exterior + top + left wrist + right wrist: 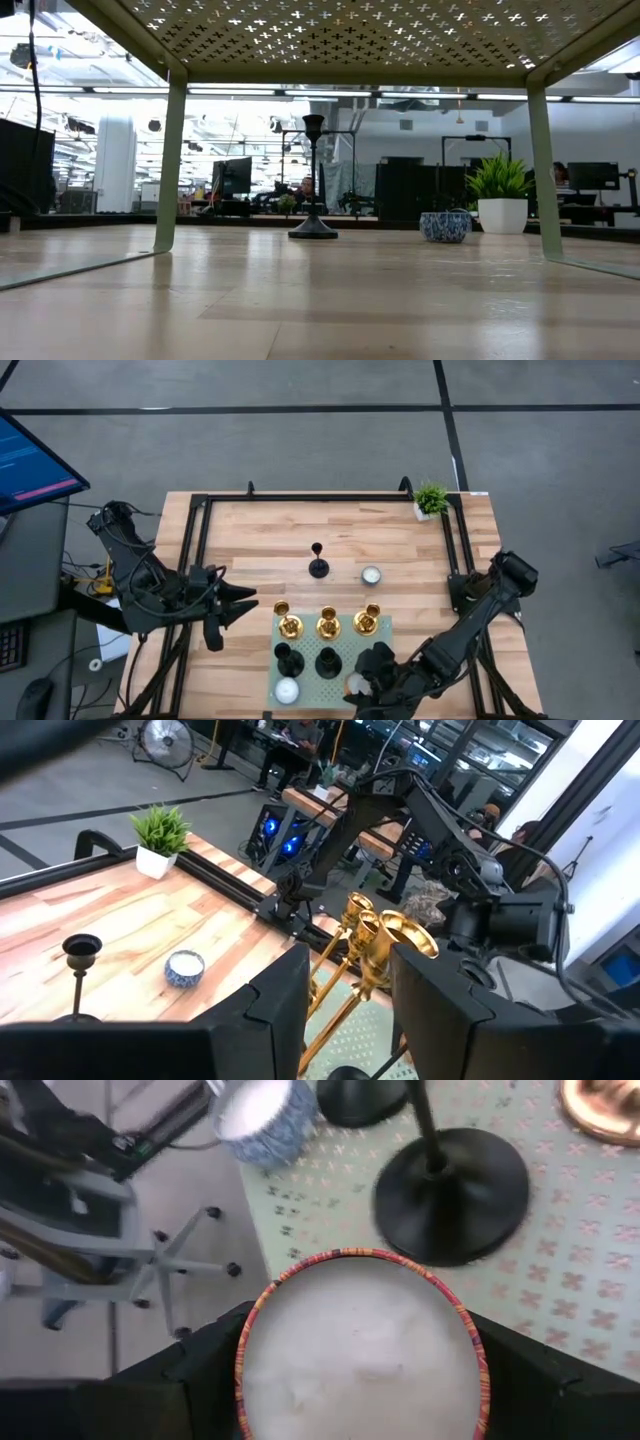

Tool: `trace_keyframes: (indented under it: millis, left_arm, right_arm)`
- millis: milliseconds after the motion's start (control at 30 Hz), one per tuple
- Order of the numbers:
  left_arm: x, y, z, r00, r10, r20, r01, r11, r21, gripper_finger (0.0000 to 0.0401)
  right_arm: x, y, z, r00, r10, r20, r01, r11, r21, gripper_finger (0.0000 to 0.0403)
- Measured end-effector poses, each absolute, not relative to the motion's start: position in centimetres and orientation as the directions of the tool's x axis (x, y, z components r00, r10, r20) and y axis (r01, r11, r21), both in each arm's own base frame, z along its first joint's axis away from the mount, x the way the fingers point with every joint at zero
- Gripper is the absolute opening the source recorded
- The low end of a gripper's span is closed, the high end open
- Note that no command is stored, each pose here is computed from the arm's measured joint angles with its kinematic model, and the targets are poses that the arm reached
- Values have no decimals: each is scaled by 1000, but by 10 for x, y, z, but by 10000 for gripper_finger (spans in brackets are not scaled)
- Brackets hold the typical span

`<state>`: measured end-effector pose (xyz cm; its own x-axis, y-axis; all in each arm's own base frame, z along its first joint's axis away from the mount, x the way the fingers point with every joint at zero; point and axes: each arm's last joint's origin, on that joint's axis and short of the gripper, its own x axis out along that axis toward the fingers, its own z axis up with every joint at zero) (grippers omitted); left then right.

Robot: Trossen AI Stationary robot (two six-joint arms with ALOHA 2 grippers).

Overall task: Pick & Place candle stick holders
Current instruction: Put the orange scented candle on the shelf aligned with the other blue scented candle

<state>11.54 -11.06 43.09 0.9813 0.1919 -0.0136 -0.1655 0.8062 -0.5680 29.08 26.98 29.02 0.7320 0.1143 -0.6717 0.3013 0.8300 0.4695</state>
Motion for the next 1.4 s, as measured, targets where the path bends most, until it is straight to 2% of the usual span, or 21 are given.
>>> trace_keyframes:
  millis: [267,1033,1400]
  left_arm:
    - [115,-111,431,981,191,-11,-163,803,-573,139]
    - [115,-111,433,982,191,-4,-161,815,-557,139]
    - [115,-111,434,982,190,1,-161,834,-528,139]
  right_arm:
    - [300,276,268,694,105,-712,302,855,421,286]
    - [303,270,267,610,201,-766,255,866,431,287]
    - [309,263,275,550,260,-793,254,853,456,328]
